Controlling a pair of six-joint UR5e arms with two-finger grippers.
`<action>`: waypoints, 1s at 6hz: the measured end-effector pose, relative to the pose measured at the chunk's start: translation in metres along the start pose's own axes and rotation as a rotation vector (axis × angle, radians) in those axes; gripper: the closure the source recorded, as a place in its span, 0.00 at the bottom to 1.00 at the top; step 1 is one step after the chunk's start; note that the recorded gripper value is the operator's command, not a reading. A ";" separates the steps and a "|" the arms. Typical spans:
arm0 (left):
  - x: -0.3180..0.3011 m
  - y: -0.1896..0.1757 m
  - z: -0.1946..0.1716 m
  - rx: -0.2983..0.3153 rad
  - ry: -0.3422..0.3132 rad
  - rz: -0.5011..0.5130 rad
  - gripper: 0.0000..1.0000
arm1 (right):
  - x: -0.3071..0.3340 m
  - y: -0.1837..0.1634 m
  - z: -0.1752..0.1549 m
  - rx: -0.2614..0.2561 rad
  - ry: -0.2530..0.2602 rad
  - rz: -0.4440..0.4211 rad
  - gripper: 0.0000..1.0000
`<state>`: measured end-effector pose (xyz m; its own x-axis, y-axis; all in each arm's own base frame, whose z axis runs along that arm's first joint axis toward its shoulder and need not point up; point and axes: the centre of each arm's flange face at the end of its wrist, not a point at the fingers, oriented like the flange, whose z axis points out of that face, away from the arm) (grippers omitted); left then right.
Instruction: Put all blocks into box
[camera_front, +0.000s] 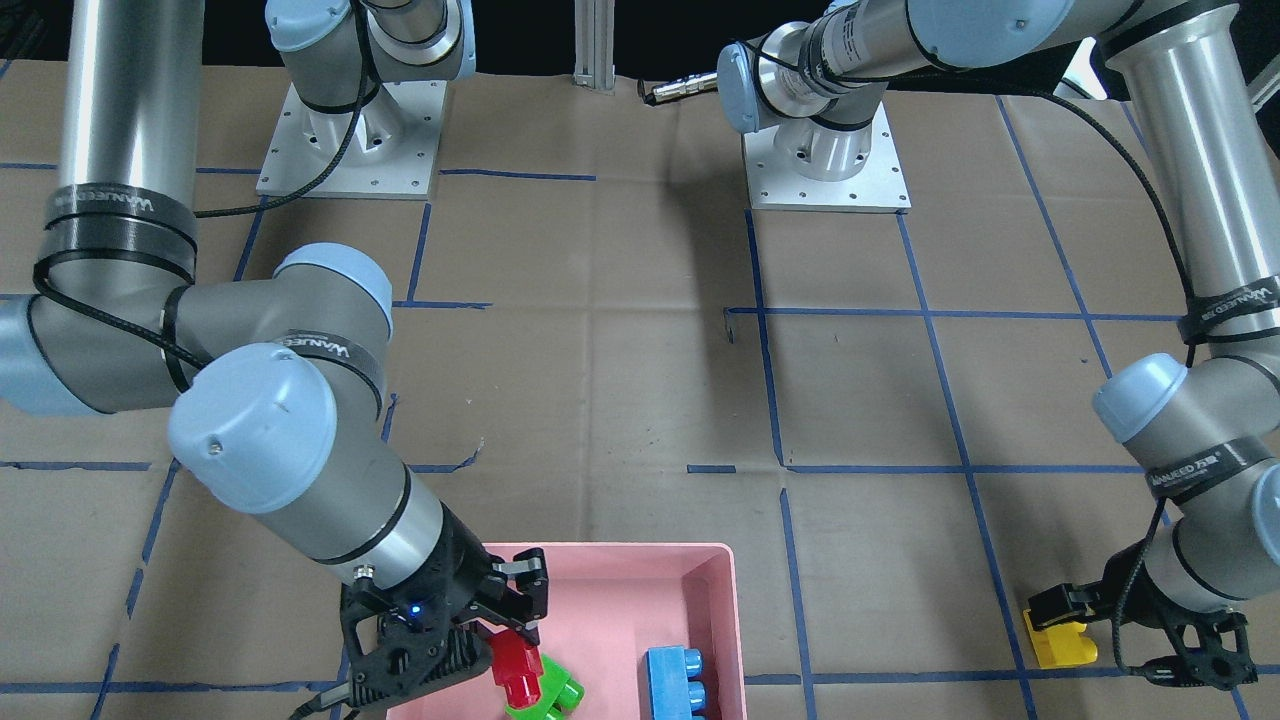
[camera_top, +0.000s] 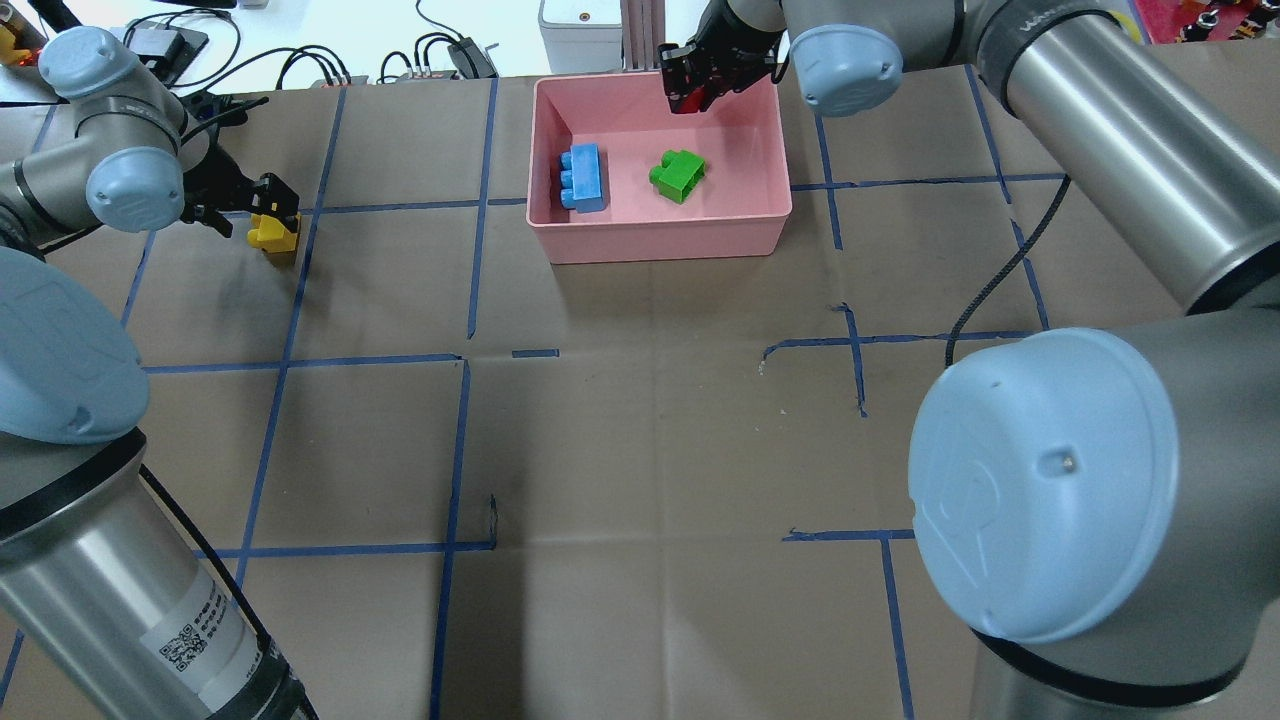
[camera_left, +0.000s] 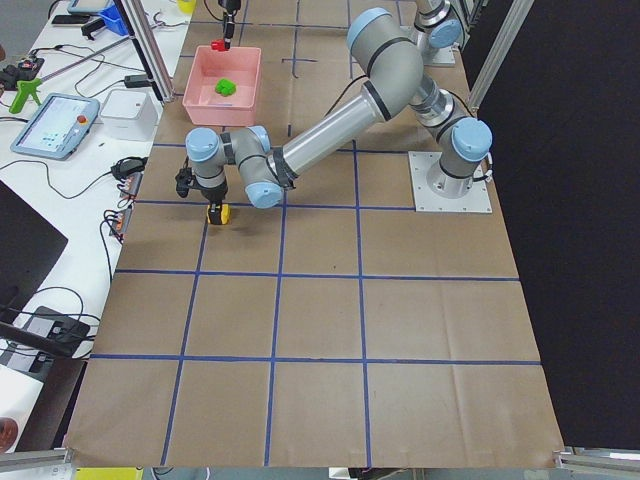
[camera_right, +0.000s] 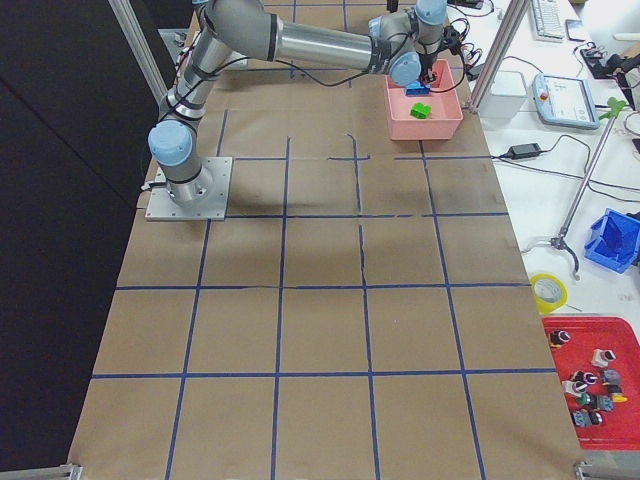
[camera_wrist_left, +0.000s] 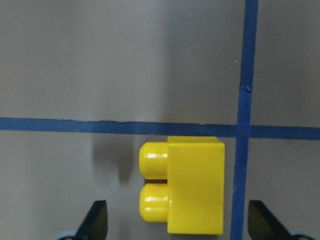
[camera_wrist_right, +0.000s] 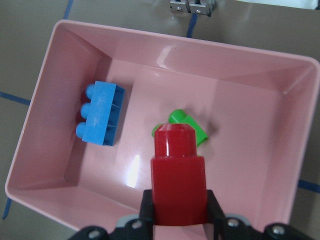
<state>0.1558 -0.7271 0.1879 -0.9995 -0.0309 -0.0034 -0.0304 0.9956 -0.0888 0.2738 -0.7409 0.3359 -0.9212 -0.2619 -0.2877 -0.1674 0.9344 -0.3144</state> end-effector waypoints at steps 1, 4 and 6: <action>0.000 0.001 0.005 0.003 -0.001 0.003 0.01 | -0.003 0.000 0.004 0.001 0.003 0.008 0.00; -0.001 -0.004 0.013 0.012 0.015 0.006 0.33 | -0.003 0.004 -0.005 -0.013 0.017 0.018 0.00; -0.002 -0.005 0.013 0.016 0.018 0.009 0.68 | 0.000 0.015 -0.060 -0.081 0.046 0.055 0.00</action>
<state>0.1583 -0.7336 0.1753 -0.9997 -0.0202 0.0139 -0.0215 0.9943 -0.1045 0.2501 -0.7121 0.3852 -0.9447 -0.1996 -0.2602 -0.1419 0.9641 -0.2245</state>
